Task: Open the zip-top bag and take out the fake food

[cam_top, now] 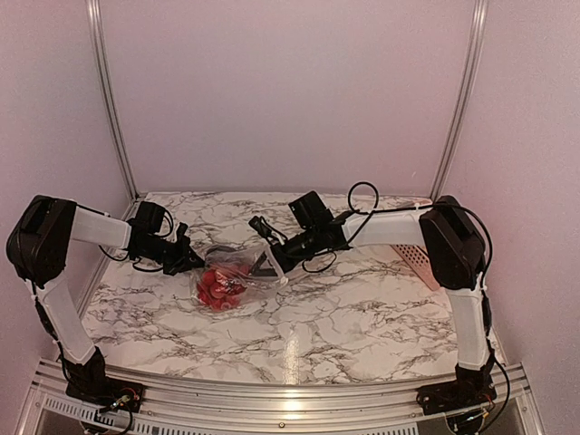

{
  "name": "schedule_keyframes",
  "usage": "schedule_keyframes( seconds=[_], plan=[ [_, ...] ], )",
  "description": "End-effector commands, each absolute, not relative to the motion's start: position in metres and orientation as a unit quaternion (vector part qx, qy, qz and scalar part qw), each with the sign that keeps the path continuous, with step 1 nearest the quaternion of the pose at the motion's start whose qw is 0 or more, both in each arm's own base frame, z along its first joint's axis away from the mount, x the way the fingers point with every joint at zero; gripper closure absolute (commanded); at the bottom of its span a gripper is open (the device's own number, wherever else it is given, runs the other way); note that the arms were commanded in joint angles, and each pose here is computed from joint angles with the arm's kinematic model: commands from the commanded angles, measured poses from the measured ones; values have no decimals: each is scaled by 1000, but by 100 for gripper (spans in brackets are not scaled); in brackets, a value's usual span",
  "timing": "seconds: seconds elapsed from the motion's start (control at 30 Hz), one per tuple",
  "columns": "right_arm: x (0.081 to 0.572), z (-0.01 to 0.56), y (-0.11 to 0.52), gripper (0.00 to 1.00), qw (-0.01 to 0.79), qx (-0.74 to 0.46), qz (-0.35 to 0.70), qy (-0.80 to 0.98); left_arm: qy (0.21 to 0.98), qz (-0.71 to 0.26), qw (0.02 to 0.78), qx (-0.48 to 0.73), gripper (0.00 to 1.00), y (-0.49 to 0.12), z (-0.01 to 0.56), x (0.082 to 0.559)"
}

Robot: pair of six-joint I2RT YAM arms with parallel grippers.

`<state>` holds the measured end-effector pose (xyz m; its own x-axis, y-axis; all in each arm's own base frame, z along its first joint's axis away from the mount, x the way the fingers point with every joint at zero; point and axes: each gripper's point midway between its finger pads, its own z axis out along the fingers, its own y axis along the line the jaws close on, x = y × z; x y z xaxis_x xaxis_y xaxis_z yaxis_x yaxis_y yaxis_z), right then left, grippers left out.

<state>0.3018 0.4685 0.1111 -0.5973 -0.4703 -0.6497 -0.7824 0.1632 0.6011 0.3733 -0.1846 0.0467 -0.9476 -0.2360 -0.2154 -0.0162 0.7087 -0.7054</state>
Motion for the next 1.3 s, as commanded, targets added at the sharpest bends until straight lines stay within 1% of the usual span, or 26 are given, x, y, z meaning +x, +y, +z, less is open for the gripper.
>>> schedule_keyframes(
  seconds=[0.0, 0.07, 0.1, 0.33, 0.37, 0.57, 1.0, 1.27],
  plan=[
    [291, 103, 471, 59, 143, -439, 485, 743, 911, -377, 153, -65, 100, -186, 52, 370],
    [288, 98, 471, 57, 139, -442, 479, 745, 911, -378, 152, -66, 100, -186, 52, 371],
    [289, 96, 470, 59, 139, -441, 476, 748, 911, -378, 154, -65, 100, -186, 53, 372],
    [297, 109, 470, 98, 168, -440, 463, 751, 911, -379, 152, -64, 100, -187, 52, 371],
    [299, 112, 469, 100, 174, -439, 460, 752, 911, -379, 152, -65, 100, -186, 52, 370],
    [298, 125, 454, 100, 187, -430, 454, 758, 911, -375, 157, -73, 100, -177, 52, 369],
    [293, 137, 382, 100, 213, -387, 433, 786, 913, -361, 168, -89, 100, -153, 52, 377],
    [306, 185, 364, 100, 270, -365, 426, 782, 915, -359, 164, -88, 100, -153, 49, 379]
  ],
)
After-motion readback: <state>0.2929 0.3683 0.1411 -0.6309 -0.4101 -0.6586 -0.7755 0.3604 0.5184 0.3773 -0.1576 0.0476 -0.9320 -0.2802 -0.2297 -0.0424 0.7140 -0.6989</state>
